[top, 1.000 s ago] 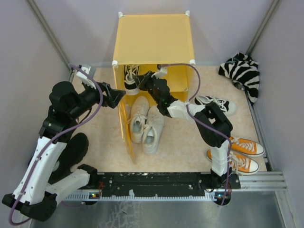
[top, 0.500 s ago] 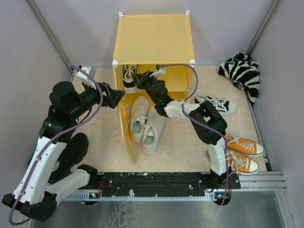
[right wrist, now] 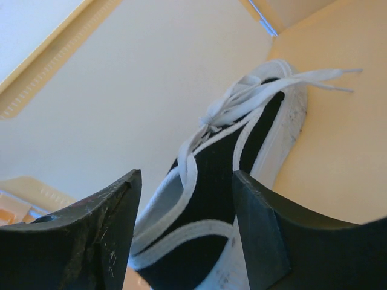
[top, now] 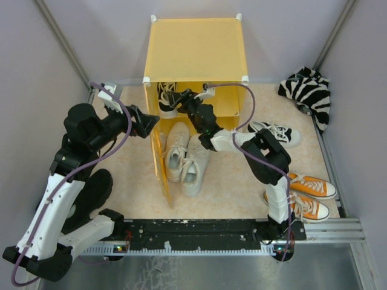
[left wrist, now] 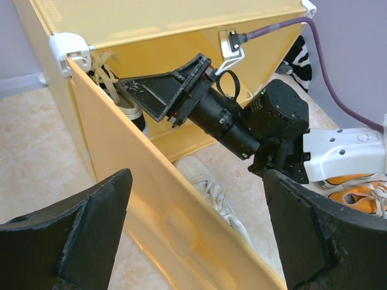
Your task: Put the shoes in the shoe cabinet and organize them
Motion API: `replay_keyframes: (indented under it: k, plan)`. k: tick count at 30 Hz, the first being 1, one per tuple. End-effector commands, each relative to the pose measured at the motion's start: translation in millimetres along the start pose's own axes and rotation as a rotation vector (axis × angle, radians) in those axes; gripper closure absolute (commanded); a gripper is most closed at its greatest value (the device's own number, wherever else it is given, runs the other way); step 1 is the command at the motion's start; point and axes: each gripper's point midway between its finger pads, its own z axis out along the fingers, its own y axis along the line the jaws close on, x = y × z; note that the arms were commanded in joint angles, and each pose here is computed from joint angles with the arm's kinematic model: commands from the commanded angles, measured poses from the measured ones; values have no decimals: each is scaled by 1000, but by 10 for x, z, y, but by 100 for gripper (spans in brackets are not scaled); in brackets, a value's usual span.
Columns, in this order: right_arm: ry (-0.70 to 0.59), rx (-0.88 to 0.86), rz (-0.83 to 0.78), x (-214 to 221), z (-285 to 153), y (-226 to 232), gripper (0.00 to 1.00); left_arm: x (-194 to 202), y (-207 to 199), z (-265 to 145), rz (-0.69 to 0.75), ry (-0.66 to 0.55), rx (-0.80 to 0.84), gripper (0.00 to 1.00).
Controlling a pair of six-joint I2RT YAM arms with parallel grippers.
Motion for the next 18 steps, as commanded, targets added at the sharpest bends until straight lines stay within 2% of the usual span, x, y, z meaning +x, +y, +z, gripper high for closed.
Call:
replay_keyframes:
  k: [1, 6, 9, 12, 14, 16, 18]
  plan:
    - [-136, -111, 10, -593, -155, 481, 37, -82, -13, -29, 22, -20, -2, 5]
    - [-86, -87, -27, -613, -345, 485, 37, -61, -9, -19, 19, -11, -2, 5]
    - [21, -59, -67, -454, -444, 453, 38, -54, 6, -18, 16, -5, -11, 5]
    - [142, -25, -164, -167, -606, 391, 44, -68, 13, -30, 17, -5, -19, 5]
    - [195, 5, -233, -4, -743, 316, 52, -65, 35, -34, 20, -3, -30, 5]
    - [239, 12, -274, 122, -863, 258, 65, -59, 62, -32, 27, 0, -43, 5]
    - [275, 25, -292, 210, -923, 193, 84, -53, 76, -18, 30, 6, -49, 5]
